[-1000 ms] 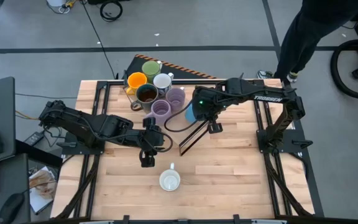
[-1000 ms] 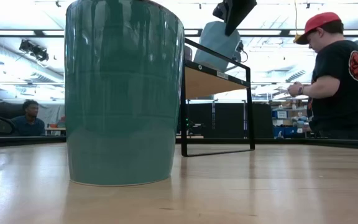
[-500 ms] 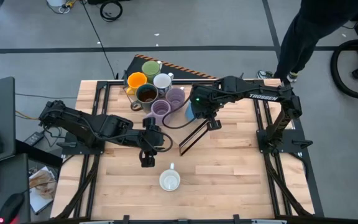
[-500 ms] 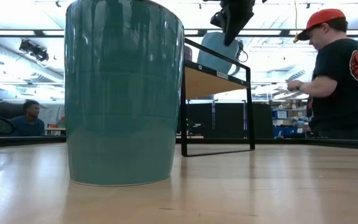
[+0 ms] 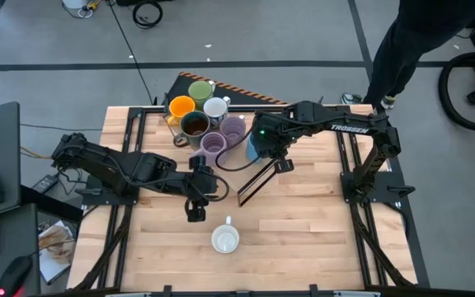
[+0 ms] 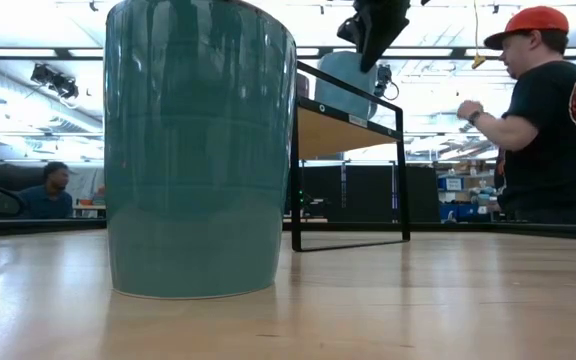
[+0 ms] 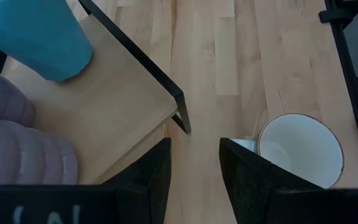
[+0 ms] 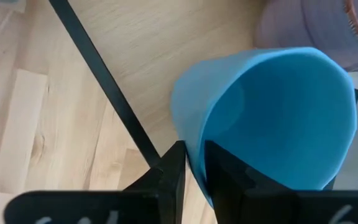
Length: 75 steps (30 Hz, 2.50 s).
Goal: Place coffee mugs
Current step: Put the blue mug on the shelf, then put the green mug on the shelf
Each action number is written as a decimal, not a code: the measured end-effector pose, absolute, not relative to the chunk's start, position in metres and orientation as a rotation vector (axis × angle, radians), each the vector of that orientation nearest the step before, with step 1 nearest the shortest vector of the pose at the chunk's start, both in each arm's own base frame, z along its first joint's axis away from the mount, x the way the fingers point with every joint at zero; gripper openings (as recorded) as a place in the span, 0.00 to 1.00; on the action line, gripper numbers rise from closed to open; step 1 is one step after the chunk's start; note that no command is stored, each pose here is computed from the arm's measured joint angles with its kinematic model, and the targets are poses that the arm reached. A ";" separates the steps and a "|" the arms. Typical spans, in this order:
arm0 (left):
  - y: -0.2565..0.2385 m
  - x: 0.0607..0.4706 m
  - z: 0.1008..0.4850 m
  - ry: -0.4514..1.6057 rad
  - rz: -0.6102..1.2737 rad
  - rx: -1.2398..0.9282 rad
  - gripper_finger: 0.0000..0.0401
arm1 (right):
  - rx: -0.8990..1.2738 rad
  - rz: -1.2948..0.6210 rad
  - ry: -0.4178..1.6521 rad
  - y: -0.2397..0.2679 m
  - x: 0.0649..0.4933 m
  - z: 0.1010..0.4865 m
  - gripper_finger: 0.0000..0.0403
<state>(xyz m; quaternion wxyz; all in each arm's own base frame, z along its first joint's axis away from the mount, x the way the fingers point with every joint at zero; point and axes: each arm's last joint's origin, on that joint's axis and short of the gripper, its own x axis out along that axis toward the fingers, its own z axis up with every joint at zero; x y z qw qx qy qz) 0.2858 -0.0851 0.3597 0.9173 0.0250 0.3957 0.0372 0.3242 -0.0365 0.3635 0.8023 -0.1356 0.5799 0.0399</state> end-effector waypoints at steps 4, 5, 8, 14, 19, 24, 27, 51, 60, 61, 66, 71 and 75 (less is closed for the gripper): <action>-0.085 0.286 0.360 0.814 0.077 0.051 0.35 | -0.290 0.087 1.224 -0.036 0.326 0.364 0.17; -0.085 0.286 0.360 0.814 0.077 0.051 0.35 | -0.289 0.086 1.219 -0.036 0.326 0.364 0.18; -0.085 0.286 0.360 0.814 0.077 0.051 0.35 | -0.293 0.091 1.199 -0.032 0.328 0.365 0.20; -0.085 0.286 0.360 0.815 0.077 0.051 0.35 | -0.305 0.103 1.173 -0.025 0.331 0.366 0.28; -0.085 0.286 0.359 0.817 0.077 0.052 0.35 | -0.296 0.093 1.148 -0.023 0.333 0.367 0.35; -0.085 0.286 0.359 0.817 0.077 0.052 0.35 | -0.289 0.090 1.134 -0.020 0.330 0.378 0.40; -0.085 0.286 0.360 0.816 0.077 0.051 0.35 | -0.289 0.085 1.116 -0.017 0.327 0.389 0.41; -0.126 0.271 0.359 0.836 -0.092 0.003 0.35 | -0.185 -0.126 1.002 0.054 0.250 0.416 0.41; -0.152 0.286 0.339 0.849 -0.068 -0.084 0.35 | -0.215 -0.186 0.905 0.083 0.220 0.376 0.41; -0.159 0.290 0.335 0.842 -0.079 -0.085 0.35 | -0.224 -0.194 0.897 0.085 0.216 0.372 0.41; -0.188 0.299 0.315 0.846 -0.129 -0.096 0.35 | -0.207 -0.190 0.818 0.093 0.200 0.360 0.41; -0.207 0.297 0.295 0.930 -0.141 -0.083 0.35 | -0.184 -0.111 0.748 0.105 0.193 0.348 0.41; -0.216 0.290 0.285 0.979 -0.191 0.089 0.35 | -0.194 -0.075 0.733 0.112 0.192 0.338 0.41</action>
